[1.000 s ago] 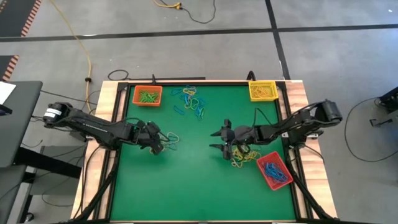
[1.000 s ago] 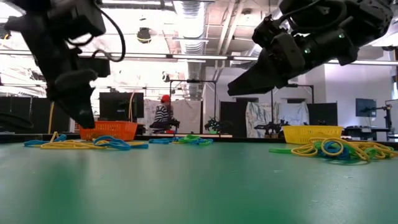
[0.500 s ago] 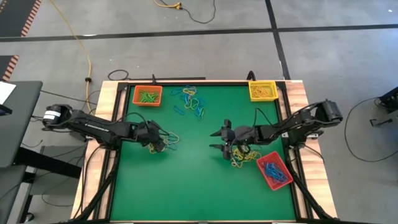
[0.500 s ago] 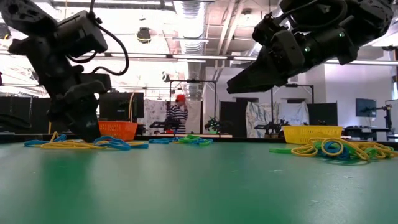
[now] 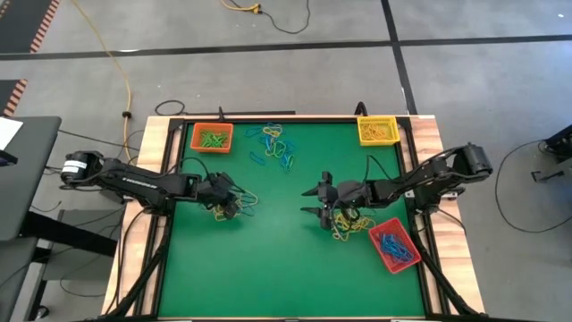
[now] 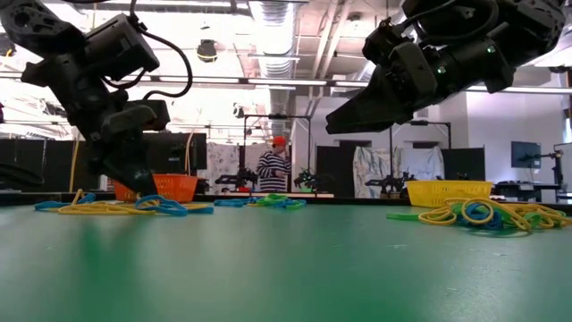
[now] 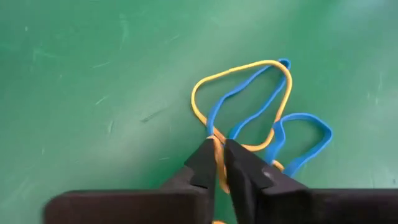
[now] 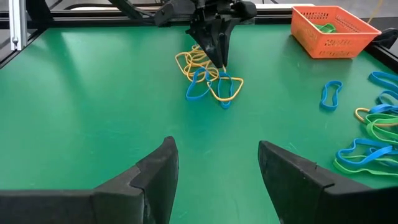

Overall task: Sort rubber bands into baskets
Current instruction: Put the yellow rubber band into the yellow bin

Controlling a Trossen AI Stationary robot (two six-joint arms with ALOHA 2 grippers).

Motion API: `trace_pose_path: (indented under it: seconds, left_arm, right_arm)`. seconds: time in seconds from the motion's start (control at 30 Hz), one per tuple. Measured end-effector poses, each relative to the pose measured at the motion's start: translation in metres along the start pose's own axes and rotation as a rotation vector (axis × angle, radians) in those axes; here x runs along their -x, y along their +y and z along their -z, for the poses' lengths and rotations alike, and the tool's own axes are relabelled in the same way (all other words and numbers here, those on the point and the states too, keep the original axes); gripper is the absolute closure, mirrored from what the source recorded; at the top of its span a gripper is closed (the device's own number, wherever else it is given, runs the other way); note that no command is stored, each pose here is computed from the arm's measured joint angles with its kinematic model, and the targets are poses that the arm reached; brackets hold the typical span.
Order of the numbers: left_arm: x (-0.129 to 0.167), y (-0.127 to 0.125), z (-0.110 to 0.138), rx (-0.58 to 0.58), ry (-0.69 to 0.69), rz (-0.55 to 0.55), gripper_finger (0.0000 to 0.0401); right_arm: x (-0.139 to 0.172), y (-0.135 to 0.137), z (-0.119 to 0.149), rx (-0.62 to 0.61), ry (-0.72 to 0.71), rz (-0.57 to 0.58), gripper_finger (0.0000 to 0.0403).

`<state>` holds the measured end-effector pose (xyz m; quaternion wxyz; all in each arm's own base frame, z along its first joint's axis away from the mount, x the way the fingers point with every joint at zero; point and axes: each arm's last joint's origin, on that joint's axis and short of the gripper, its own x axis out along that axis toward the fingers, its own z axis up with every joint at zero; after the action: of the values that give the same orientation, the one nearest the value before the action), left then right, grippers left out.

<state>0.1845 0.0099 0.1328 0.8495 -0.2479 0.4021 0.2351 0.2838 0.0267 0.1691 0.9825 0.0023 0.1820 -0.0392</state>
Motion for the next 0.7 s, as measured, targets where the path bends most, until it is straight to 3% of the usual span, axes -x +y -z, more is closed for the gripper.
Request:
trace_pose_path:
  seconds: [0.37,0.7]
  left_arm:
    - [0.0,-0.001,-0.001,-0.054,-0.008,0.005,0.04]
    - [0.012,-0.02,-0.028,-0.138,-0.092,0.056,0.0401]
  right_arm:
    - [0.0,0.0,0.0,-0.003,0.0,0.0,0.0155]
    - [0.0,0.0,0.0,-0.003,0.001,0.0,0.0155]
